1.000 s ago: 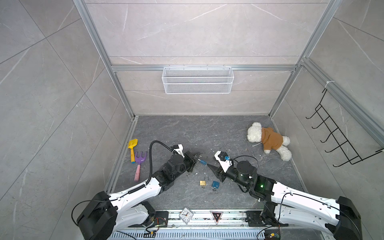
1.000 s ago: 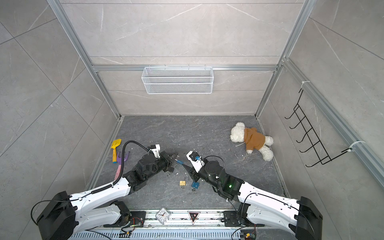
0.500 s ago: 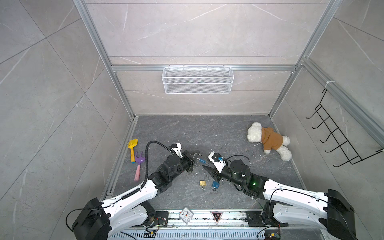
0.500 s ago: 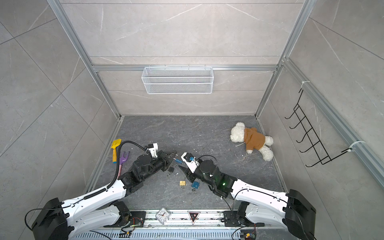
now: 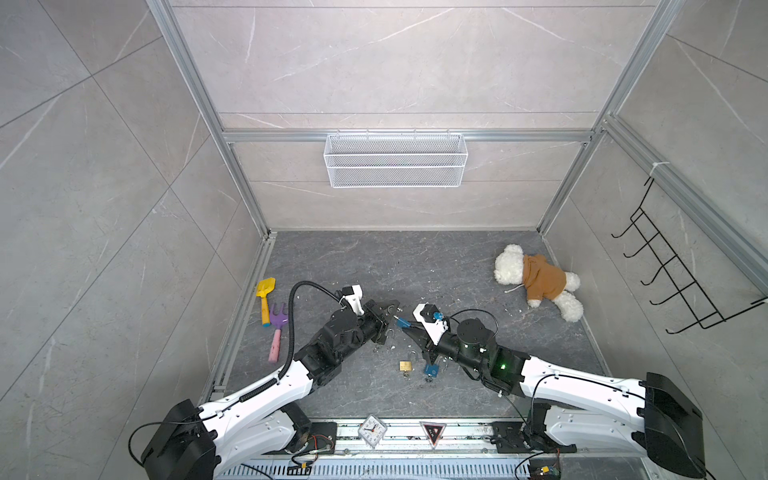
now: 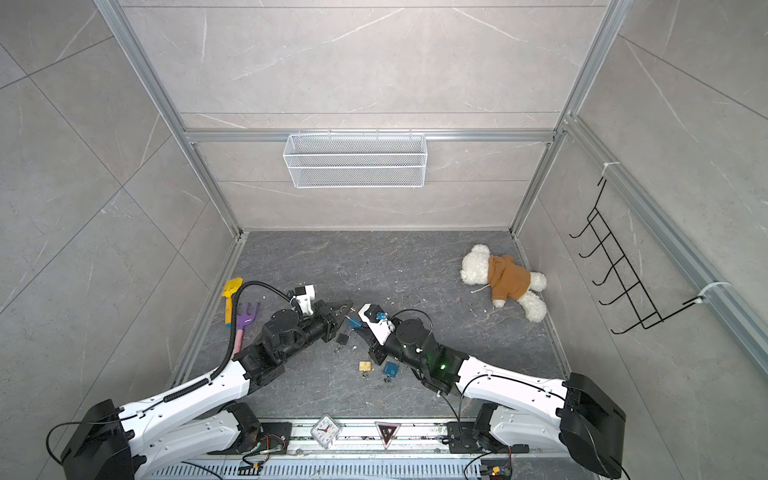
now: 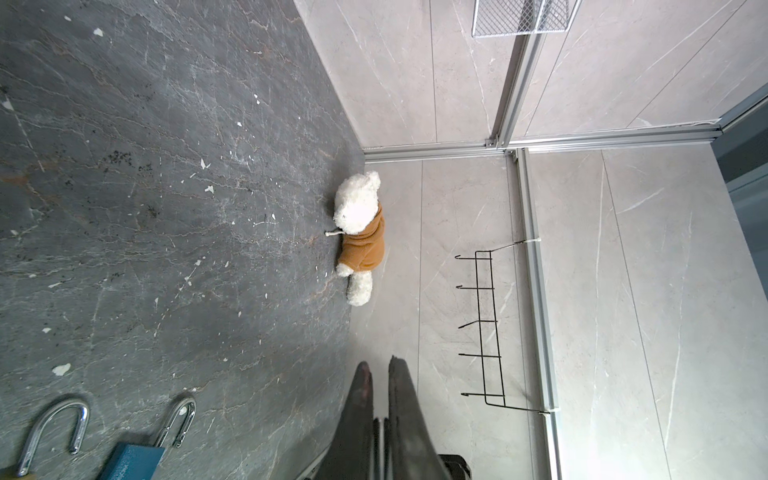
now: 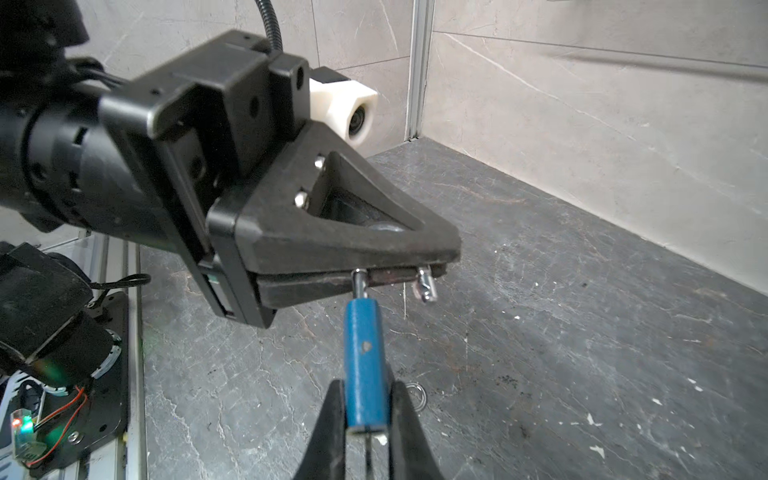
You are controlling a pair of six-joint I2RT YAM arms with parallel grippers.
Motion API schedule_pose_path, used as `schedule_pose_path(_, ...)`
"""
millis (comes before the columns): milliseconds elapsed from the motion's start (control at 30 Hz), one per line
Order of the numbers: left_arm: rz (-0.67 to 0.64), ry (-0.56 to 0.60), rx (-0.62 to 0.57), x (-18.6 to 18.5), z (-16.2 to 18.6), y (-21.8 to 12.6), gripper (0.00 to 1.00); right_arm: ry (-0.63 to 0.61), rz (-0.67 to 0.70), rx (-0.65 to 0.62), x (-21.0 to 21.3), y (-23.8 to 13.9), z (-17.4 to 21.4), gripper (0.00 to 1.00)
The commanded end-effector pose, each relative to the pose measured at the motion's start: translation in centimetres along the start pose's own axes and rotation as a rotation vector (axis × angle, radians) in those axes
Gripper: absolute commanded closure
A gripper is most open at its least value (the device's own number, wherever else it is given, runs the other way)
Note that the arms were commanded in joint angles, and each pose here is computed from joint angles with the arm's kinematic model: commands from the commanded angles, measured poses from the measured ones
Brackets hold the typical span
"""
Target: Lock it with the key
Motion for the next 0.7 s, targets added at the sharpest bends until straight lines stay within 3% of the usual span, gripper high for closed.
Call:
schedule_pose_path(0, 0.102, 0.076, 0.025, -2.4, -0.2, -0.5, 1.00, 0.072, 0.025, -0.099, -0.7, -0.4, -1.8, 1.00)
schedule_pose_path(33, 0.083, 0.122, 0.043, -2.8, -0.2, -0.5, 1.00, 0.100, 0.033, -0.099, -1.0, -0.5, -1.9, 1.00)
schedule_pose_path(100, -0.002, 0.273, 0.093, -3.7, -0.4, -0.7, 0.41, 0.172, 0.043, -0.092, -1.8, -0.9, -2.4, 1.00)
schedule_pose_path(167, -0.171, 0.431, 0.118, -3.5, -0.9, -1.3, 0.01, 0.266, 0.038, -0.050, -2.9, -1.3, -3.1, 1.00)
schedule_pose_path(300, -0.352, 0.701, 0.027, -2.9, -2.6, -2.9, 0.00, 0.427, -0.014, 0.112, -3.9, -2.0, -4.1, 1.00)
schedule_pose_path(467, -0.409, 0.971, -0.052, -2.7, -3.5, -3.7, 0.00, 0.569, -0.056, 0.333, -4.6, -3.0, -4.6, 1.00)
schedule_pose_path(667, -0.515, 1.091, -0.033, -1.9, -3.9, -2.9, 0.02, 0.608, -0.065, 0.364, -4.3, -5.2, -5.1, 1.00)
Point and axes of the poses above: each gripper's point midway between its finger pads, its own y axis out along the fingers, its own x axis along the line the jaws close on, z = x × y, the point moved 9 cm from there along -y, back along the fingers, and after that the axes turned 11 degrees about y, right-handed, at the moved point
